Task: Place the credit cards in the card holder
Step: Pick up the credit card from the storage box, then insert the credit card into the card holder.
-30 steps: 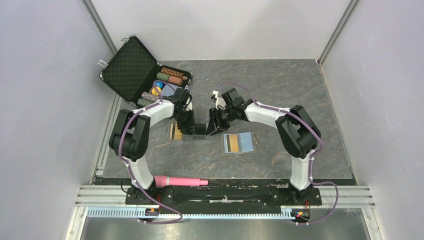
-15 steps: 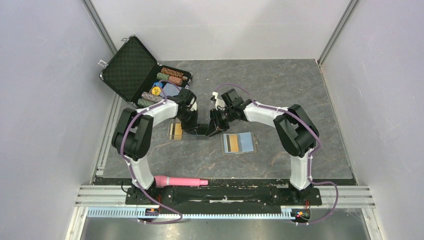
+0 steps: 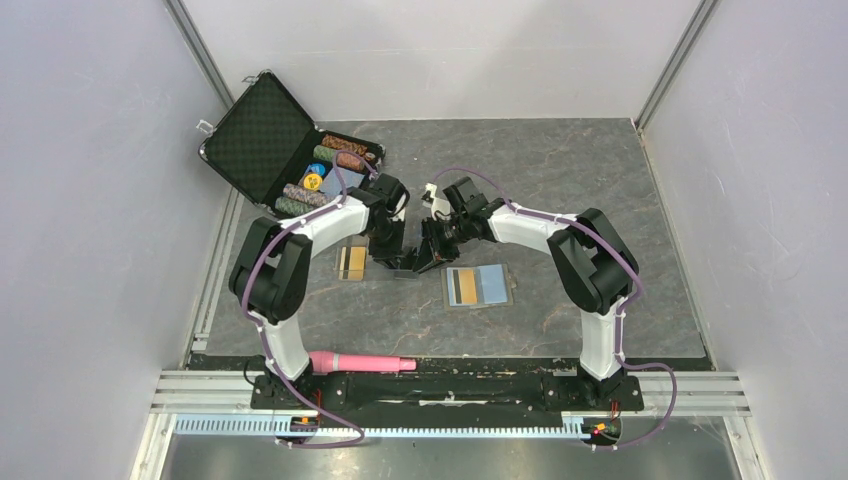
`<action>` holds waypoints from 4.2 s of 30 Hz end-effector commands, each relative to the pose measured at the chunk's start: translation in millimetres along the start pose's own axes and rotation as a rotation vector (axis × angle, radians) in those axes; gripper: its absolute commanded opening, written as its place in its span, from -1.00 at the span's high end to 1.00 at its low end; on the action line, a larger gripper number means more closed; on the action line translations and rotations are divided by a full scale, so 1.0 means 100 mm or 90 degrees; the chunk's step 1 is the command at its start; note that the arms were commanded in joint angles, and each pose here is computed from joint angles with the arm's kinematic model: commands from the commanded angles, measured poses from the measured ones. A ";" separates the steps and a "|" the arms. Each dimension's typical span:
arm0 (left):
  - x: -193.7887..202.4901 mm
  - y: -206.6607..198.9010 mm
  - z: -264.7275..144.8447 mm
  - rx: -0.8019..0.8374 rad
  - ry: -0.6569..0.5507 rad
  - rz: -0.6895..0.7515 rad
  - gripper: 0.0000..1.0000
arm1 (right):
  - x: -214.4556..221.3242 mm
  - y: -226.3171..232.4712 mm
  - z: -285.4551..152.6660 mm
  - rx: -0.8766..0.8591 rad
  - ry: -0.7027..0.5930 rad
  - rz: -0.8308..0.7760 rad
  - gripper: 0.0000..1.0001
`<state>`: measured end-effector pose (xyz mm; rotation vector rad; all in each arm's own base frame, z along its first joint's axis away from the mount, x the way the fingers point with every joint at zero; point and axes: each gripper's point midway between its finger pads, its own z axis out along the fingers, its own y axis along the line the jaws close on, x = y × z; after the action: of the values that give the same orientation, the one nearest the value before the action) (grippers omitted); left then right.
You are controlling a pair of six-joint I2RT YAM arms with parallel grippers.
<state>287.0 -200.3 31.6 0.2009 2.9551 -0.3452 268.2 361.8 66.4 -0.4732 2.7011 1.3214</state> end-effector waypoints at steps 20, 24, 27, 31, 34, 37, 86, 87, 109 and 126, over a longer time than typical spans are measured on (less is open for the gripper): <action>-0.03 -0.25 0.07 -0.010 0.037 0.096 0.64 | -0.03 0.04 0.04 0.000 -0.017 -0.035 0.64; -0.11 -0.33 -0.05 0.008 0.005 0.090 0.89 | -0.03 0.03 0.04 0.000 -0.016 -0.034 0.65; -0.15 -0.39 -0.14 0.023 -0.017 0.086 0.91 | -0.02 0.03 0.04 0.001 -0.016 -0.033 0.65; -0.19 -0.47 -0.22 0.049 -0.038 0.077 0.92 | -0.01 0.02 0.04 0.001 -0.015 -0.032 0.65; -0.21 -0.53 -0.27 0.071 -0.052 0.067 0.92 | -0.01 0.02 0.04 0.002 -0.014 -0.032 0.65; -0.22 -0.58 -0.28 0.095 -0.057 0.053 0.90 | -0.01 0.02 0.04 0.002 -0.014 -0.032 0.65; -0.37 -1.64 -1.40 0.585 -0.258 0.035 0.95 | 0.32 -1.32 -1.63 0.210 -0.202 0.076 -0.50; -0.36 -1.66 -1.35 0.586 -0.248 0.034 0.95 | 0.38 -1.40 -1.67 0.229 -0.196 0.083 -0.51; -0.03 -1.56 -0.28 0.421 -0.037 -0.024 0.95 | 1.20 -1.31 -1.11 0.118 -0.100 0.182 0.27; 0.33 -1.47 -0.05 0.378 0.014 0.005 0.96 | 1.22 -1.27 -1.00 0.097 -0.096 0.194 0.32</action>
<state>238.8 -336.1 71.5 0.1991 2.7813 -1.2268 196.3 186.3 17.3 0.0625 2.7766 1.2156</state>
